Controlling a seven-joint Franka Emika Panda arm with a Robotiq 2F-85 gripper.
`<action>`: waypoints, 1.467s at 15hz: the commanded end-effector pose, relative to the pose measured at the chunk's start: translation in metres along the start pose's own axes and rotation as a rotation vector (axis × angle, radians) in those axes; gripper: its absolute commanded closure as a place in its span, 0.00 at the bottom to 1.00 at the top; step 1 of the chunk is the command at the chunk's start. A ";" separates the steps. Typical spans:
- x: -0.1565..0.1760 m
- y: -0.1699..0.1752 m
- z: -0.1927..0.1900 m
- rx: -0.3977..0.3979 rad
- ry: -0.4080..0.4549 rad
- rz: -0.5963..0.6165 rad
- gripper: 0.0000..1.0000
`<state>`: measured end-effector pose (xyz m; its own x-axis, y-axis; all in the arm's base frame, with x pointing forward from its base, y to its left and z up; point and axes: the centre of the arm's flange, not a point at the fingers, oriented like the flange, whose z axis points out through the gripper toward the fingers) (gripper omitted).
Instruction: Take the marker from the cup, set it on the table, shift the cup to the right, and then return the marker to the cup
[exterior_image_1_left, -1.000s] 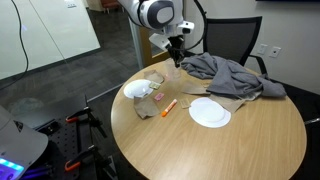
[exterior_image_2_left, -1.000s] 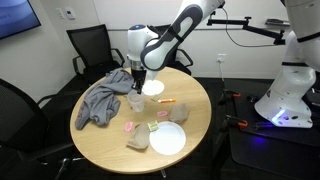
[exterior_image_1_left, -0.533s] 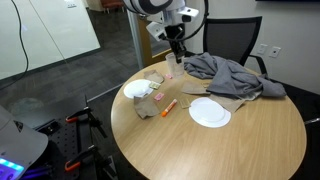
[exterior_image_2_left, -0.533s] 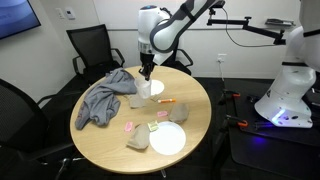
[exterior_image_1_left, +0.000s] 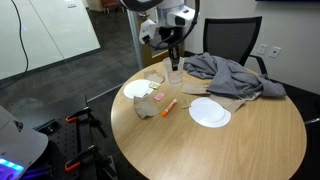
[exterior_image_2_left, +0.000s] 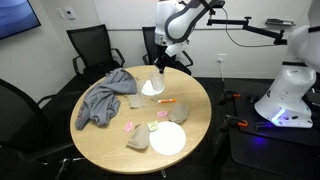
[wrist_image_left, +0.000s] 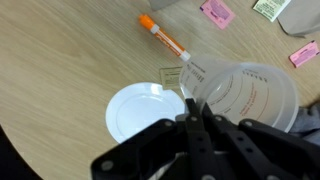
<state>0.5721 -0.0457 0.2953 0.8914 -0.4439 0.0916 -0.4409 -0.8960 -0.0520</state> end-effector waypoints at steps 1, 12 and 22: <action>-0.017 0.039 -0.014 0.007 -0.004 0.133 0.99; -0.005 0.144 -0.015 -0.030 -0.039 0.343 0.99; -0.008 0.199 0.011 -0.056 -0.110 0.428 0.99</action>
<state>0.4880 -0.2124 0.2793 0.6506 -0.7594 -0.0045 -0.7594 -0.6506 -0.0028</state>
